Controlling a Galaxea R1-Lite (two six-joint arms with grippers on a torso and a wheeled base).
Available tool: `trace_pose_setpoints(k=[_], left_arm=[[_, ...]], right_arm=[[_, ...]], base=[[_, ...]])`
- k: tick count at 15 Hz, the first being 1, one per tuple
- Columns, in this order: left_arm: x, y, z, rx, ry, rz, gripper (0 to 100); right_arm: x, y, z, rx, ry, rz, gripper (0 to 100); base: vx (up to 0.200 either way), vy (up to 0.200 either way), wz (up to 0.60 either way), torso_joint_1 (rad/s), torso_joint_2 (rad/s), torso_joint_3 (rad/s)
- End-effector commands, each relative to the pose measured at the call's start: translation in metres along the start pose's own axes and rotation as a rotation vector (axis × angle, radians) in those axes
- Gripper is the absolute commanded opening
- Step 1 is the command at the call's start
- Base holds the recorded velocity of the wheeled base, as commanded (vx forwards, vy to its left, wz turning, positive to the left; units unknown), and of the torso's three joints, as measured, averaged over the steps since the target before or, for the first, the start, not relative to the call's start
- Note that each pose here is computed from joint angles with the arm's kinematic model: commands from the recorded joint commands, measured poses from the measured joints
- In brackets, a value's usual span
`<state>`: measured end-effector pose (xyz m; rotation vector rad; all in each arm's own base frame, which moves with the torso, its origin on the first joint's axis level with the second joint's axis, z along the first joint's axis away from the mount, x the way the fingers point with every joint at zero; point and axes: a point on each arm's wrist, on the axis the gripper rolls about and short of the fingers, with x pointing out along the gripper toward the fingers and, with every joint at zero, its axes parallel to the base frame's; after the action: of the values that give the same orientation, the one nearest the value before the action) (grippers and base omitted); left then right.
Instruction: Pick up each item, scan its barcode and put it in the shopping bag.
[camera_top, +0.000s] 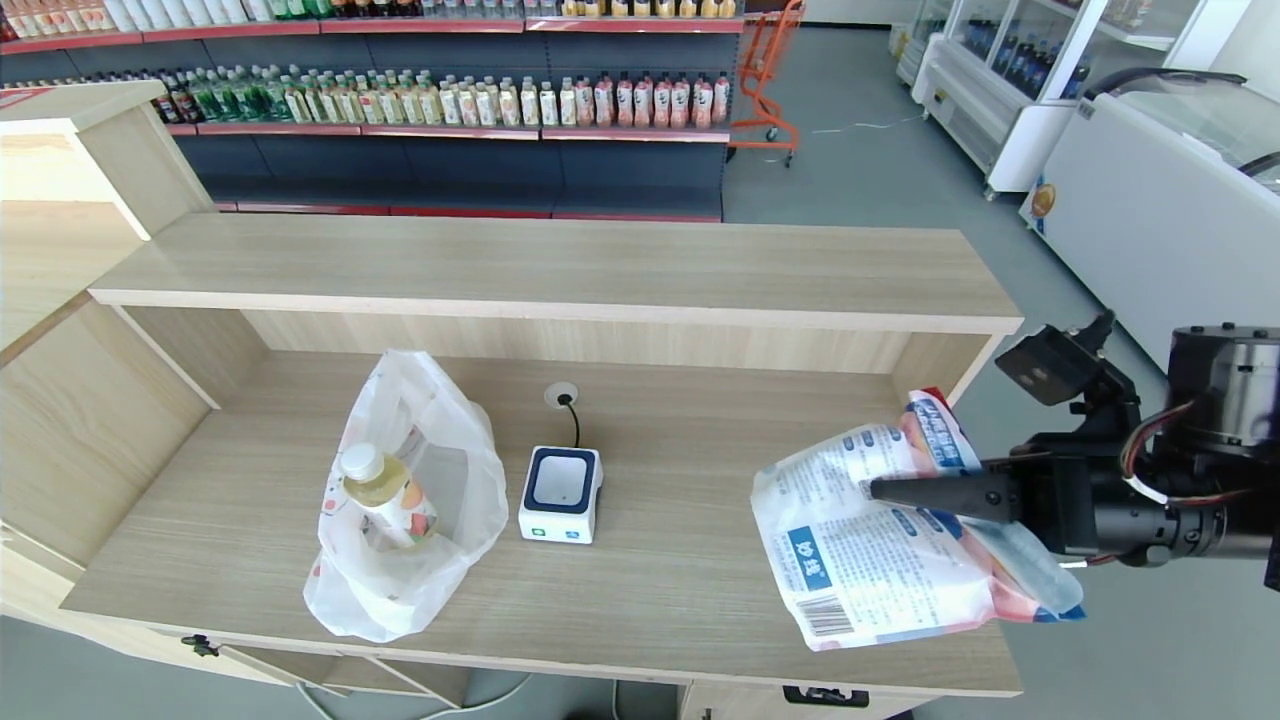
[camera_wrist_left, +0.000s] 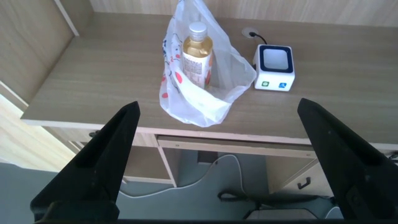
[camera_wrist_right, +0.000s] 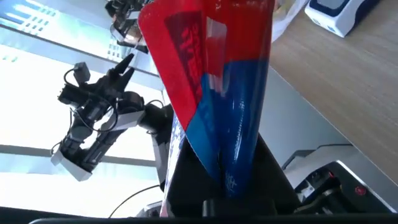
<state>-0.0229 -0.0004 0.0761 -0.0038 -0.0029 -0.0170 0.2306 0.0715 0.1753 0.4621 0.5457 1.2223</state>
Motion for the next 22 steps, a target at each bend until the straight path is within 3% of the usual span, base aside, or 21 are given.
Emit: trace_pose_setpoints(k=[1,9,22], left_arm=[[0.000,0.000,0.000,-0.001,0.000,0.000,100],[0.000,0.000,0.000,-0.001,0.000,0.000,100],[0.000,0.000,0.000,-0.001,0.000,0.000,100]], right_arm=[[0.014,0.015,-0.004,0.009,0.020,0.018,0],[0.042,0.032,-0.023,0.030,0.096,0.014,0],[0.048,0.032,-0.022,0.022,0.091,-0.008,0]], base=[[0.000,0.000,0.00,0.000,0.00,0.000],[0.000,0.000,0.00,0.000,0.00,0.000],[0.000,0.000,0.00,0.000,0.00,0.000]])
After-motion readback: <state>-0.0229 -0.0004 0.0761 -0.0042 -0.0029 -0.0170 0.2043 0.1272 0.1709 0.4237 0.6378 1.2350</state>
